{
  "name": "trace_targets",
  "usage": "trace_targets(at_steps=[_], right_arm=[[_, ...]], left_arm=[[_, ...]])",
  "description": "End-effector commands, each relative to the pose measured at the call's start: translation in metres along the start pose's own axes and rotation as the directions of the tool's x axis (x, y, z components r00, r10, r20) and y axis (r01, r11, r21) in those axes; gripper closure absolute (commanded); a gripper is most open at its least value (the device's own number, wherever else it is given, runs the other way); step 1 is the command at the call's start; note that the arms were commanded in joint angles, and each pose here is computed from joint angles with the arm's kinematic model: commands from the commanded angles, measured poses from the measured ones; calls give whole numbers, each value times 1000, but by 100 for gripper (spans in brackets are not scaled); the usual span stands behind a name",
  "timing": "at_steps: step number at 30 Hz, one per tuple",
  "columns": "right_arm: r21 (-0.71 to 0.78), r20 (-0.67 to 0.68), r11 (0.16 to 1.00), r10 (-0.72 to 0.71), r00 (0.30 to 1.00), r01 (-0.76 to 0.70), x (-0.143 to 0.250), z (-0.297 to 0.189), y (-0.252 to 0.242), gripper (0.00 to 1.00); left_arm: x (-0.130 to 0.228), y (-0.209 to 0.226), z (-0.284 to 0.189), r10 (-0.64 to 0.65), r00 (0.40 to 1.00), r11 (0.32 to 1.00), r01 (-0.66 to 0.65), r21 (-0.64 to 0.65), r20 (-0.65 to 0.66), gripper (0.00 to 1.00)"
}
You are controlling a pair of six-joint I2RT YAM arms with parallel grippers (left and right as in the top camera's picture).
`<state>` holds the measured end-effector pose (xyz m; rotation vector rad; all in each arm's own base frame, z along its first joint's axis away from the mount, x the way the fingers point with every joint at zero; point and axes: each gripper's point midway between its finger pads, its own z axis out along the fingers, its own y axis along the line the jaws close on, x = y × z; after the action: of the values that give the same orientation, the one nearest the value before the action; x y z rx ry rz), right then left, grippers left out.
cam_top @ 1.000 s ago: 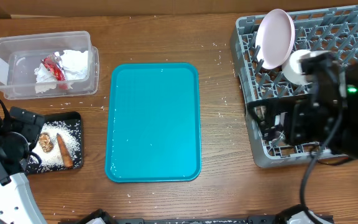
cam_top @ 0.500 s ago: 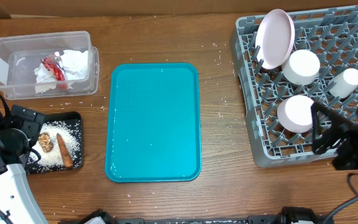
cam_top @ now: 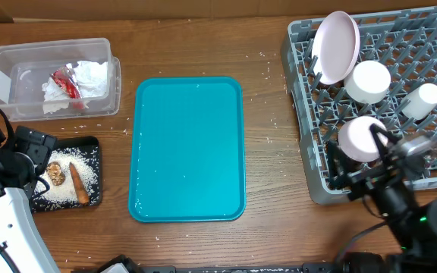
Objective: Sort waste into correct bins and load items into the dishwasher
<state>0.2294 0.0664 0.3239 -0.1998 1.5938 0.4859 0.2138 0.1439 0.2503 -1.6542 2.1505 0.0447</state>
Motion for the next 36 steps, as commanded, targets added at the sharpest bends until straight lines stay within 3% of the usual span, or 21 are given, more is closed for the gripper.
trace_targets(at_steps=[1, 5, 12, 22, 27, 36], right_arm=[[-100, 80, 993, -59, 995, 67, 29, -1, 10, 0], [-111, 192, 990, -68, 979, 91, 43, -6, 9, 0], [-7, 314, 999, 50, 948, -51, 51, -15, -17, 0], [148, 350, 981, 70, 934, -129, 60, -13, -46, 0], [155, 349, 978, 77, 934, -138, 73, -9, -50, 0], [295, 280, 936, 109, 954, -193, 99, -10, -77, 0]], left_arm=[[-4, 1, -1, 10, 1000, 1000, -10, -8, 14, 0], [-4, 1, -1, 10, 1000, 1000, -10, -8, 13, 0], [-4, 1, -1, 10, 1000, 1000, -10, -8, 13, 0], [-4, 1, -1, 10, 1000, 1000, -10, -8, 13, 0], [-4, 1, -1, 10, 1000, 1000, -10, -8, 13, 0], [-4, 1, -1, 10, 1000, 1000, -10, -8, 13, 0]])
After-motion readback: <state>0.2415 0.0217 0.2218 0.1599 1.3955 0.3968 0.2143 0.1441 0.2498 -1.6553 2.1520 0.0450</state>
